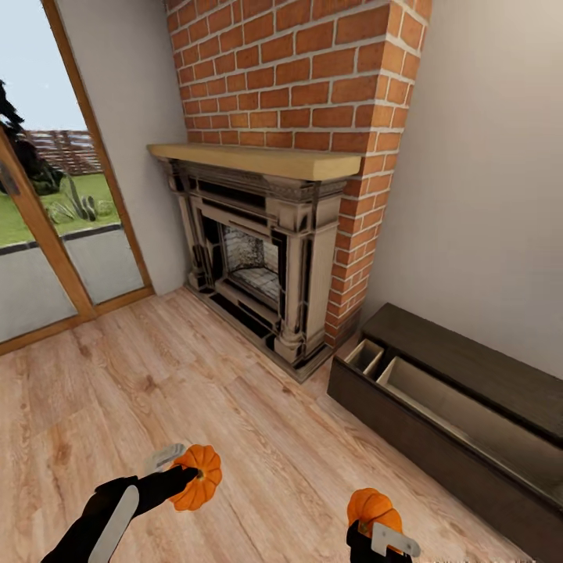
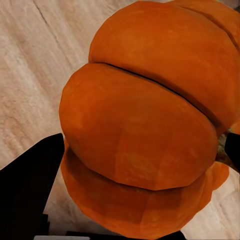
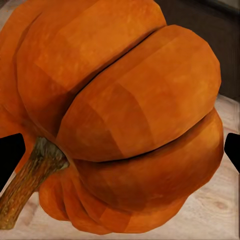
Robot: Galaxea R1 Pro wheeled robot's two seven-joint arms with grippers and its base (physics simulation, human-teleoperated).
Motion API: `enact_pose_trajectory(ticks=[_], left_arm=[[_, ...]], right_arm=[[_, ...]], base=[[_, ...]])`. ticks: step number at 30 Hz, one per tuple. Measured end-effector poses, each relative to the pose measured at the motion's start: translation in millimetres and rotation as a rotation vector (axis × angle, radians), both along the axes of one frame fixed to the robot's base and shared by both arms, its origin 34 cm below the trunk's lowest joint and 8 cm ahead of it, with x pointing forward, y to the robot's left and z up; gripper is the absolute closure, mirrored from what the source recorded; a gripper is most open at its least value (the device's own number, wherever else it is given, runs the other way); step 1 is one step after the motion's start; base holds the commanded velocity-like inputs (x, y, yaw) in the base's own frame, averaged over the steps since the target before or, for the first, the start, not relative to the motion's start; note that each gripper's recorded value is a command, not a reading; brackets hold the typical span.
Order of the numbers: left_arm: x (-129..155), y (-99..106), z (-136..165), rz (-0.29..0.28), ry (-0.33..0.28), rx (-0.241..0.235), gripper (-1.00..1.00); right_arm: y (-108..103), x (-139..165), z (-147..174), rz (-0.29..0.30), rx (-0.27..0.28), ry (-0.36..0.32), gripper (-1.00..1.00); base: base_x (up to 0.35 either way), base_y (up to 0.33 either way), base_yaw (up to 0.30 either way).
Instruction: Place each of the two pumpkins and all three candles from the living room inside a cabinet in the living room (use any cabinet), then make sure every cabinet is closed, and position the cauldron so it is next to a table in the living room.
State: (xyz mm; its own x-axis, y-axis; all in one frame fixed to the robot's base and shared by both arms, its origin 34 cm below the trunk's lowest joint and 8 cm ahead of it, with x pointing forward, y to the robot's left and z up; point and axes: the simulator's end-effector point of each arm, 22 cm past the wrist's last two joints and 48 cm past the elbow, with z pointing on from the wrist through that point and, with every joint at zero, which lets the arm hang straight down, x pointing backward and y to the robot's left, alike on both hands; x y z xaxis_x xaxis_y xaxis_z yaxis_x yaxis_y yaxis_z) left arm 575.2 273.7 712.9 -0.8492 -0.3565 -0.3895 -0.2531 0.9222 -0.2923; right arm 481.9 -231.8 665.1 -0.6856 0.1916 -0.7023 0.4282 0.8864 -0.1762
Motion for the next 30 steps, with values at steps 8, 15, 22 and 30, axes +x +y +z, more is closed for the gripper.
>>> enact_pose_trajectory(ticks=[8, 15, 22, 30], left_arm=[[0, 0, 13, 0.0, -0.007, 0.0, 1.0], [-1, 0, 23, -0.001, -0.012, 0.0, 1.0], [-2, 0, 31, -0.001, -0.014, 0.0, 1.0], [-5, 0, 40, -0.001, -0.014, 0.0, 1.0]], right_arm=[[-16, 0, 11, -0.062, 0.005, -0.006, 1.0], [-24, 1, 19, -0.092, 0.025, -0.016, 1.0], [-22, 0, 27, -0.091, 0.028, -0.017, 1.0], [-23, -3, 35, -0.094, 0.028, -0.017, 1.0]], base=[[0.0, 0.0, -0.231], [0.0, 0.0, -0.26], [0.0, 0.0, -0.113], [0.0, 0.0, -0.069]])
